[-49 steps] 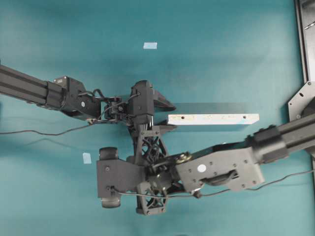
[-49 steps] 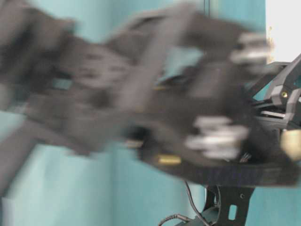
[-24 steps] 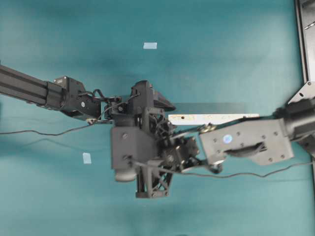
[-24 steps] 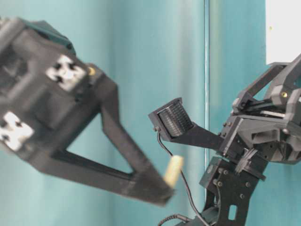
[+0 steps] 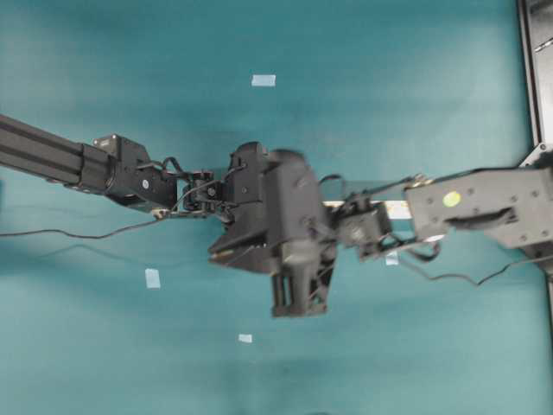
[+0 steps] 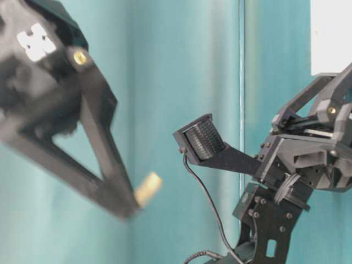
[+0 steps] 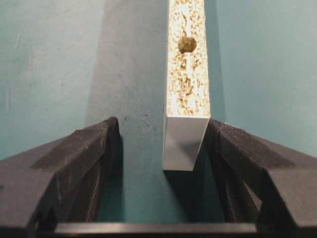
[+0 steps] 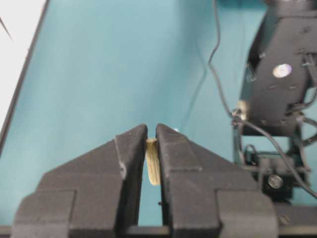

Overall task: Move the wooden board into place and insert the rod into its hole.
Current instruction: 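Lift the dowel and bring the right gripper to the strip's right end, then push the dowel into the strip's end hole toward the left gripper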

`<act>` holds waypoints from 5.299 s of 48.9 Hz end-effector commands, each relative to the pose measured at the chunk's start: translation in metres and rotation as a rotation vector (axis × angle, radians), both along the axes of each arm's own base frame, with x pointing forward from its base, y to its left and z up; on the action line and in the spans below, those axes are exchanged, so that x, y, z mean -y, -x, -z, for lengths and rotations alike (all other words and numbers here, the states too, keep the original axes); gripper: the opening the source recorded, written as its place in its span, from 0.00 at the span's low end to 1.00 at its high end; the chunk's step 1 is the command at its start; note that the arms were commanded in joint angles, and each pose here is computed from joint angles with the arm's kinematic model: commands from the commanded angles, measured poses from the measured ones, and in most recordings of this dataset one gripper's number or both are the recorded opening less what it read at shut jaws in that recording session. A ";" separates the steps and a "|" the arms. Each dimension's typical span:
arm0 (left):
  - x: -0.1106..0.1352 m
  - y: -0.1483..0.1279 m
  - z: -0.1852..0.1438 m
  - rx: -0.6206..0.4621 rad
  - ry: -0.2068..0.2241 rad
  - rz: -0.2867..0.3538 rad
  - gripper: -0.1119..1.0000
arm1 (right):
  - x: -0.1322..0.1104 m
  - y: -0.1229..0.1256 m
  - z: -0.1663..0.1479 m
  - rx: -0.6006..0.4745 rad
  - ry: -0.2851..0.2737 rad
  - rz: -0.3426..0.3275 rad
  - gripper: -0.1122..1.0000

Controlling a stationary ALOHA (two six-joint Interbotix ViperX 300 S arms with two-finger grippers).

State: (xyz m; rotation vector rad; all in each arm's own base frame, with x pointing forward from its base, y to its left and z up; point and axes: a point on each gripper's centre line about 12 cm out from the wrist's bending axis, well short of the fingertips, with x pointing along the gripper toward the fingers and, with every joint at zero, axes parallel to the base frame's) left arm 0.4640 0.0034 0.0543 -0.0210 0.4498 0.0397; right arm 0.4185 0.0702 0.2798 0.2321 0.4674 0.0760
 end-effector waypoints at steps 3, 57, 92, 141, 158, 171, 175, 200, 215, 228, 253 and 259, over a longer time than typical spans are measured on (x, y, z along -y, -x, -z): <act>0.006 -0.004 -0.018 0.038 0.005 0.010 0.73 | 0.009 0.019 -0.015 0.064 -0.001 0.002 0.18; 0.008 -0.010 -0.016 -0.069 0.018 0.013 0.31 | 0.103 0.165 0.073 0.425 0.082 0.113 0.18; 0.008 -0.011 -0.012 -0.099 0.031 0.009 0.31 | 0.105 0.131 0.130 0.448 -0.001 0.079 0.18; 0.008 -0.008 -0.010 -0.110 0.031 0.008 0.31 | 0.093 0.119 0.174 0.280 -0.025 0.034 0.18; 0.008 -0.008 -0.009 -0.111 0.031 0.008 0.31 | 0.089 0.119 0.177 0.265 -0.026 0.021 0.18; 0.008 -0.008 -0.009 -0.110 0.031 0.008 0.31 | 0.088 0.119 0.177 0.262 -0.026 0.020 0.18; 0.008 -0.008 -0.009 -0.110 0.031 0.008 0.31 | 0.088 0.120 0.177 0.257 -0.026 0.020 0.18; 0.011 -0.007 -0.009 -0.122 0.047 0.006 0.31 | 0.089 0.136 0.182 0.204 -0.030 0.057 0.18; 0.012 -0.007 -0.010 -0.120 0.047 0.008 0.31 | 0.090 0.137 0.187 0.127 -0.011 0.062 0.18; 0.011 -0.007 -0.010 -0.120 0.047 0.008 0.31 | 0.089 0.138 0.194 0.011 0.006 0.063 0.18; 0.011 -0.007 -0.009 -0.122 0.045 0.008 0.31 | 0.088 0.130 0.184 -0.082 0.031 0.070 0.18; 0.011 -0.007 -0.010 -0.120 0.045 0.008 0.31 | 0.086 0.130 0.184 -0.086 0.033 0.065 0.18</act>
